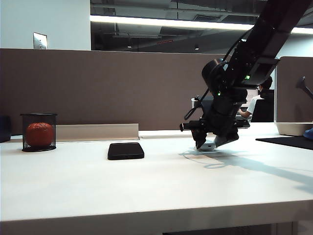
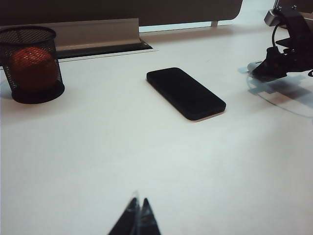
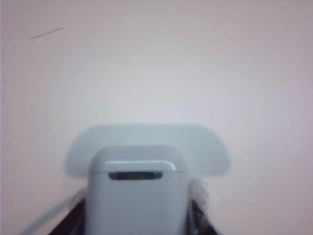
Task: Find the wireless headphone case on the desktop and place it on the left side of the phone.
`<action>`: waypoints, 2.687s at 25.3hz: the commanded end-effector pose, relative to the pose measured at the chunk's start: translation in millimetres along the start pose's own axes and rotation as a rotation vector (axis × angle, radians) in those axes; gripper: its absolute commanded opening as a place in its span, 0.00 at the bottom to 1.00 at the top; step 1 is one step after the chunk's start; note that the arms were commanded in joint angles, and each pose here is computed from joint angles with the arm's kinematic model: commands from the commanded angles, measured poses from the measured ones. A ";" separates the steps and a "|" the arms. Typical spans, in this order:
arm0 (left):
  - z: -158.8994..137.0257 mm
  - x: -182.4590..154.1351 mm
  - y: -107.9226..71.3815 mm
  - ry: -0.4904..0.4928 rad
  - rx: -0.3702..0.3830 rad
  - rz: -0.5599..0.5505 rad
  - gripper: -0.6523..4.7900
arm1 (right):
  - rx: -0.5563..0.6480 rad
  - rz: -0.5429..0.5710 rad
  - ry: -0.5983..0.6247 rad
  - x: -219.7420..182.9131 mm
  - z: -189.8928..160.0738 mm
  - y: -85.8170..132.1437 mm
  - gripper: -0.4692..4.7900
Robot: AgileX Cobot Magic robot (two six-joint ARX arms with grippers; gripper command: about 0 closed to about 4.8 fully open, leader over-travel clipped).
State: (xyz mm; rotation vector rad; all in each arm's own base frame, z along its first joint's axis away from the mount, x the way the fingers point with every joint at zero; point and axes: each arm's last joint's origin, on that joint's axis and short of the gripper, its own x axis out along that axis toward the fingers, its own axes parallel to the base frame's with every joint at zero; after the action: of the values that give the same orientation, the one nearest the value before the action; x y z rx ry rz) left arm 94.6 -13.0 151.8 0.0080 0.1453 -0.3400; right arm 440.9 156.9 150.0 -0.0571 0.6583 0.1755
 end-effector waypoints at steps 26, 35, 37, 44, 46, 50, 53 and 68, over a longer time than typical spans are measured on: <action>1.3 -0.2 -0.1 -0.007 0.002 -0.006 0.11 | -0.042 0.199 -0.134 -97.9 59.8 34.9 0.47; 1.3 -0.2 -0.1 -0.008 0.002 -0.007 0.11 | -0.101 0.310 -0.166 -119.2 57.9 85.2 0.47; 1.3 -0.2 -0.1 -0.008 0.002 -0.007 0.11 | -0.111 0.335 -0.185 -122.9 57.2 95.8 0.47; 1.3 -0.2 -0.3 -0.008 0.002 -0.015 0.11 | -0.094 0.424 -0.278 -137.4 57.2 130.6 0.47; 1.3 -0.2 -0.8 -0.008 0.002 -0.030 0.11 | -0.082 0.437 -0.288 -139.3 57.2 134.4 0.47; 1.3 -0.2 -1.4 -0.008 0.002 -0.052 0.11 | -0.081 0.452 -0.310 -140.0 57.1 139.6 0.47; 1.3 -0.2 -1.4 -0.008 0.002 -0.051 0.11 | -0.054 0.458 -0.315 -136.7 56.5 140.8 0.47; 1.3 -0.2 -1.4 -0.008 0.002 -0.051 0.11 | -0.055 0.494 -0.243 -84.6 60.7 180.9 0.47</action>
State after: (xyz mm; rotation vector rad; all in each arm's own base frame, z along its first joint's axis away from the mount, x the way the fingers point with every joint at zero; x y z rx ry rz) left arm 94.2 -14.3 151.9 0.0044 0.1445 -0.3857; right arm 378.0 326.4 249.6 0.0697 0.4179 0.6611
